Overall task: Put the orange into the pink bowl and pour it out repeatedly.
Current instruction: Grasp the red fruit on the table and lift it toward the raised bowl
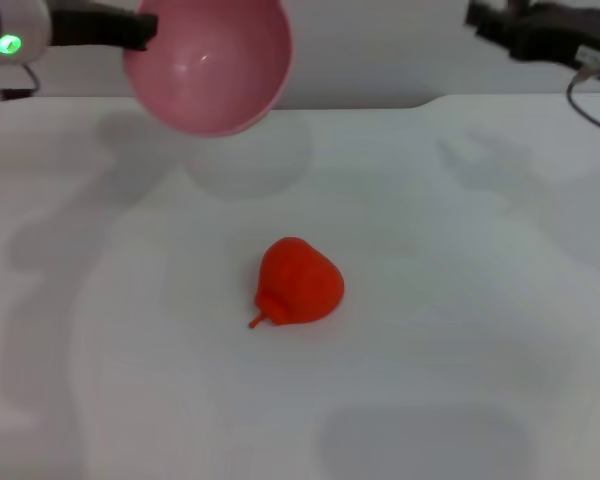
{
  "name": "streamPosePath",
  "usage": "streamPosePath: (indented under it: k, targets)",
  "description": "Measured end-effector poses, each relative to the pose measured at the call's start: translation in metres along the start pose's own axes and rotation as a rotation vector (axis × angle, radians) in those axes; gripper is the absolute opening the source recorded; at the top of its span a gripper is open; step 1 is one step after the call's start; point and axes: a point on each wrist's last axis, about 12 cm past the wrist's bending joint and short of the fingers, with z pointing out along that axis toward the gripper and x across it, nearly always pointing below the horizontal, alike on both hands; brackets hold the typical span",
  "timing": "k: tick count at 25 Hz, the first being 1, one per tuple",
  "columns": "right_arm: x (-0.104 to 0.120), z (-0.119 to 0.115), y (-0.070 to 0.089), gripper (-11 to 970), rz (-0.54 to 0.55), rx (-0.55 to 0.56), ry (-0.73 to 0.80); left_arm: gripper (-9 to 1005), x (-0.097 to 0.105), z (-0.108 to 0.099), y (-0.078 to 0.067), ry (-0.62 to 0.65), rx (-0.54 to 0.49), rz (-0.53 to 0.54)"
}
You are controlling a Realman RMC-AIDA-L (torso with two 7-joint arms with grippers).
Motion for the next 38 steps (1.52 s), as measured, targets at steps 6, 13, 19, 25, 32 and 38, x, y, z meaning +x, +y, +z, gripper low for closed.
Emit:
streamPosePath:
  k: [6, 13, 19, 25, 32, 38]
  targets:
    - [-0.007, -0.012, 0.004, 454, -0.014, -0.231, 0.186, 46, -0.01, -0.023, 0.021, 0.074, 0.082, 0.002]
    - [-0.01, 0.001, 0.017, 448, -0.19, -0.298, 0.533, 46, -0.012, -0.037, 0.032, 0.085, 0.088, -0.015]
    - [0.009, 0.038, 0.058, 444, -0.388, -0.349, 0.708, 45, -0.009, -0.035, 0.026, 0.115, 0.121, -0.013]
    - [0.029, 0.061, 0.084, 439, -0.473, -0.399, 0.769, 45, -0.006, -0.031, 0.018, 0.125, 0.148, -0.013]
    - [0.038, 0.072, 0.092, 434, -0.497, -0.364, 0.747, 46, 0.001, -0.025, 0.009, 0.128, 0.17, -0.02]
    - [0.05, 0.083, 0.092, 429, -0.504, -0.329, 0.711, 45, 0.004, -0.02, 0.002, 0.136, 0.184, -0.014]
